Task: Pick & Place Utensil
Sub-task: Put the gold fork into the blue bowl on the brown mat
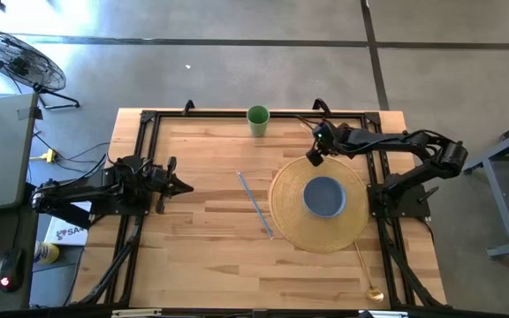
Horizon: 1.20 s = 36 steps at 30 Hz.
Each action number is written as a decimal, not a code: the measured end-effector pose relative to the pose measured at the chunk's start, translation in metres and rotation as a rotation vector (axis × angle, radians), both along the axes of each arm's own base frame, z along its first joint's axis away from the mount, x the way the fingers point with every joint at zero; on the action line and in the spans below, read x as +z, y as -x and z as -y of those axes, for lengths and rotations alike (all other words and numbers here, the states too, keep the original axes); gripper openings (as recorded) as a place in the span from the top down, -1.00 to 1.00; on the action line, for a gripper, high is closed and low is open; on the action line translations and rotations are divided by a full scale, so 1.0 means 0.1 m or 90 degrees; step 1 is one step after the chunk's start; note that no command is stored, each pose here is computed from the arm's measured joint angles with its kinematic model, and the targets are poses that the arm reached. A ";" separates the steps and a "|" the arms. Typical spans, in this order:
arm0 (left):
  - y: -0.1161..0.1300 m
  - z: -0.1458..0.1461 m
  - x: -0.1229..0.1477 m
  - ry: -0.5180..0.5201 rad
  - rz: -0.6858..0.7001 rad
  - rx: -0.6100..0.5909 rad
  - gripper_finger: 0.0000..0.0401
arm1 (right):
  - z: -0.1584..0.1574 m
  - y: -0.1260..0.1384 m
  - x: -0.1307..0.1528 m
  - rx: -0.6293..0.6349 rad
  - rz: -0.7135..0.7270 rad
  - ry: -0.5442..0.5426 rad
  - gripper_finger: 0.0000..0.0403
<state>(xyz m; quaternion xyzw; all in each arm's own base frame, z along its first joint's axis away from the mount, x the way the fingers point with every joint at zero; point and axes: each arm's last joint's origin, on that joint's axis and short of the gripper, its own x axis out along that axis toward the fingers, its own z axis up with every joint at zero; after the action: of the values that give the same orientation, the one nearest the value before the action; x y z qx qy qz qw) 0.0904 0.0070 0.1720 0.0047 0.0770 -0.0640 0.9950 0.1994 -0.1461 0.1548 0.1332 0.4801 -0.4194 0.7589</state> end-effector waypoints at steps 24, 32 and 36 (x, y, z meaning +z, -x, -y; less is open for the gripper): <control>0.00 0.00 0.00 0.000 0.000 -0.001 0.95 | 0.32 0.11 -0.20 -0.010 0.016 -0.046 0.80; 0.00 0.00 0.00 0.000 0.000 0.000 0.95 | 0.44 0.00 -0.09 0.010 0.105 0.037 0.57; 0.00 0.00 0.00 0.000 0.000 0.001 0.95 | 0.45 -0.01 -0.08 0.017 0.110 0.054 0.47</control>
<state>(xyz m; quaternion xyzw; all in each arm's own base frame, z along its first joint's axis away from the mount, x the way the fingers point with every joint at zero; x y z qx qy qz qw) 0.0904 0.0070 0.1720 0.0049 0.0770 -0.0632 0.9950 0.2005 -0.1915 0.1471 0.1306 0.3962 -0.4164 0.8078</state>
